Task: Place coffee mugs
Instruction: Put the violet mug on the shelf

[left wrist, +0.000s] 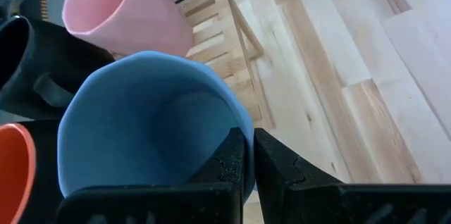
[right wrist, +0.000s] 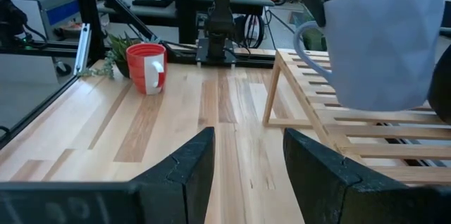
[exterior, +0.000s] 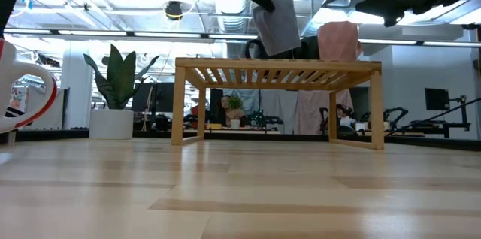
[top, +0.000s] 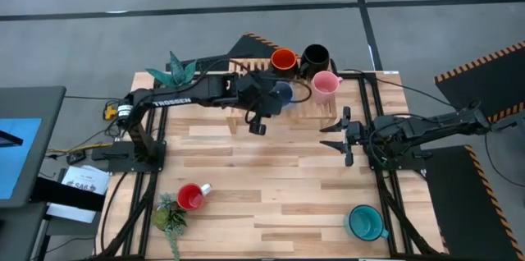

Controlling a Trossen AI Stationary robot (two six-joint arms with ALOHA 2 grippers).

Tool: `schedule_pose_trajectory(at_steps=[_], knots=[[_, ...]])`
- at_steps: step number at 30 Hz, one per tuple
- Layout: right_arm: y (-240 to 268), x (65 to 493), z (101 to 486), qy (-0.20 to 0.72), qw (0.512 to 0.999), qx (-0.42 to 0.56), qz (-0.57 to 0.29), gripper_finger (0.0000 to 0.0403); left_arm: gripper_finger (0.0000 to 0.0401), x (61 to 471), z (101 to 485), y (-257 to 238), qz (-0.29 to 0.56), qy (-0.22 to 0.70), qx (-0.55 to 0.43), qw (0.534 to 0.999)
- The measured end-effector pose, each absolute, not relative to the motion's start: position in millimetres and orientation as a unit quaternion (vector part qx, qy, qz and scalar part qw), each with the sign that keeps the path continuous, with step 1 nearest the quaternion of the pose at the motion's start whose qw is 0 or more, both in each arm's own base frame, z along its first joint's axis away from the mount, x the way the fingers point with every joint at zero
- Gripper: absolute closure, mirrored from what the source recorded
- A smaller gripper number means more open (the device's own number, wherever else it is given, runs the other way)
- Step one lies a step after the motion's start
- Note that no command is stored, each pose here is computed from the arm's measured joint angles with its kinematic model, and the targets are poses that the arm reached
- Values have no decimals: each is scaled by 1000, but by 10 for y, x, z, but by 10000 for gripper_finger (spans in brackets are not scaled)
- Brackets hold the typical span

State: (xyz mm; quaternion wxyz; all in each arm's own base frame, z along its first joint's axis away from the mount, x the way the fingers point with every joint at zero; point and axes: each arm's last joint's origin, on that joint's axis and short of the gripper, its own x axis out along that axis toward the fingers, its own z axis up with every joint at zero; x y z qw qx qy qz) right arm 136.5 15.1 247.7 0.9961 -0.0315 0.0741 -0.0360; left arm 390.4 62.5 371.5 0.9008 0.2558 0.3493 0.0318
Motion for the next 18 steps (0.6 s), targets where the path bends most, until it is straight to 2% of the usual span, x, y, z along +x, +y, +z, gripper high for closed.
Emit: schedule_pose_trajectory(at_steps=[13,18], knots=[[152,1365,2476,74,996,-31,-36,210,400,4021,3573,793,26,350,262,899],[152,1365,2476,74,996,-31,-36,210,382,4032,3572,810,28,347,268,898]])
